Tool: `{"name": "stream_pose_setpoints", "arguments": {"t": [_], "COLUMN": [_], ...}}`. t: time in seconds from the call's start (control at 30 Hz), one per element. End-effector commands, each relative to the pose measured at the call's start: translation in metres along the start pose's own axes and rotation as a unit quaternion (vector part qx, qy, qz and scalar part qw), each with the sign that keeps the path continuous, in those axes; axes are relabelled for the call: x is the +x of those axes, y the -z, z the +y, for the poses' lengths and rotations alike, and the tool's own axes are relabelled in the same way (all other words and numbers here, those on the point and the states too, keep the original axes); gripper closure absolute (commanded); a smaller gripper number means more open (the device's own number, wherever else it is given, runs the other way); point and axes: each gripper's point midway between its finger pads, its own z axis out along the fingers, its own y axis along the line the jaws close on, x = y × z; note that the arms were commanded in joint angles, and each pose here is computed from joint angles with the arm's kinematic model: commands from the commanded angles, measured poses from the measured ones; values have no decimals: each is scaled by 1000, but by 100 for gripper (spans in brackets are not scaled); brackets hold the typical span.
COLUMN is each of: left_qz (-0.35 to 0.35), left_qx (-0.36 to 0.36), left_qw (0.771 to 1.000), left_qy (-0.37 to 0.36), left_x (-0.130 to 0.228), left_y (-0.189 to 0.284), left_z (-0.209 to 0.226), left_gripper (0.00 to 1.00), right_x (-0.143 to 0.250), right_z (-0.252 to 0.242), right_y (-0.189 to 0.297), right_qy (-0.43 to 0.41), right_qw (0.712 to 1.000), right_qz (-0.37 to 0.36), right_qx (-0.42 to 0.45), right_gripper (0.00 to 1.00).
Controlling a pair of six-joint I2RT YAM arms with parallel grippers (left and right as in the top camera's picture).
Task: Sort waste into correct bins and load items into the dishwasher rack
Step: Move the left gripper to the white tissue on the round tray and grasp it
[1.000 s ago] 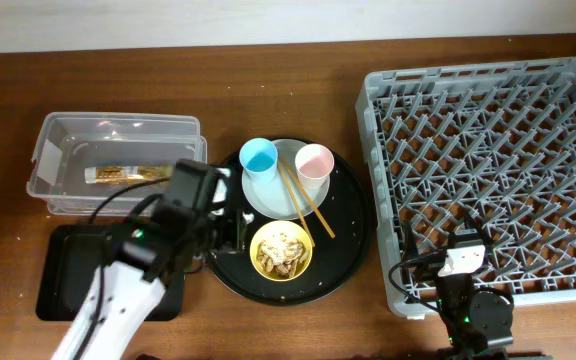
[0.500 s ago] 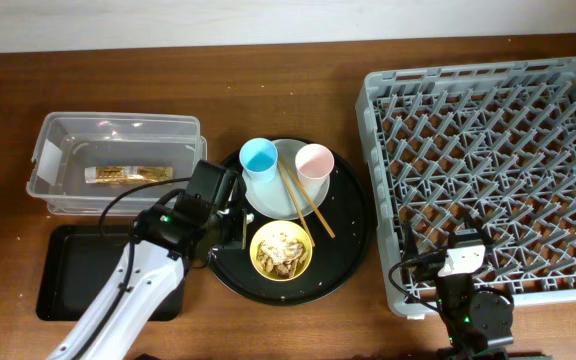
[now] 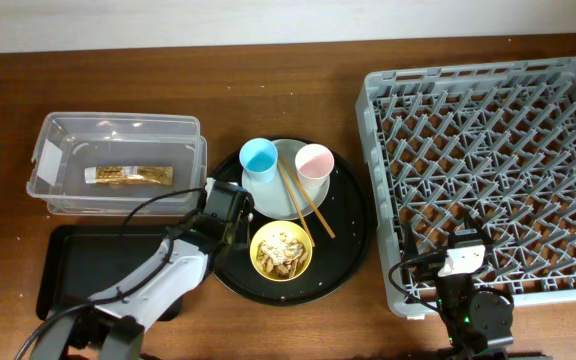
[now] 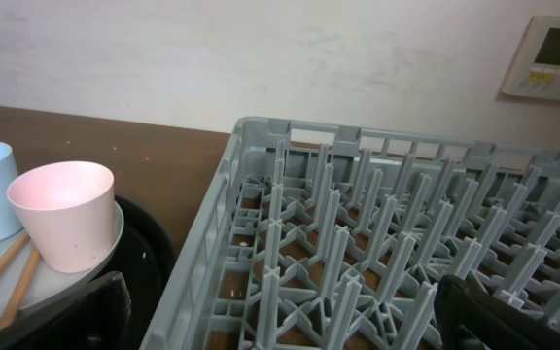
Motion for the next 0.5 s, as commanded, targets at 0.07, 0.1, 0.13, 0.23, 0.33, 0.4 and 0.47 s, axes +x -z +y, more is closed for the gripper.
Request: {"name": "stream_pose_setpoints", "arguments": {"t": [0.07,0.1,0.13,0.23,0.33,0.4,0.47], "left_qz": [-3,-6,-9,-9,-33,-50,-71], "left_qx": [-6,-4,-3,-3,5,9,3], "left_qw": [1000,1000,1000,1000,999,999,997], "left_qy": [-2,-2,-1,-1,5,10,35], "left_x": [0,-3,-9,-32,-62,-82,-111], "left_y": [-1,0,3,31,78,112,145], "left_z": [1,0,-2,-3,-3,-1,14], "left_gripper": [92,99,100,100,99,99,100], "right_x": [3,3,3,3,3,3,3], "right_z": [-3,-3,-3,-3,-3,-3,-3], "right_y": [0,0,0,0,0,0,0], "right_qy": [1,1,1,1,1,1,1], "right_qw": [1000,1000,1000,1000,1000,1000,1000], "right_qz": [3,3,3,3,3,3,3], "right_qx": [8,8,8,8,8,8,8], "right_gripper": [2,2,2,2,2,2,2]}}
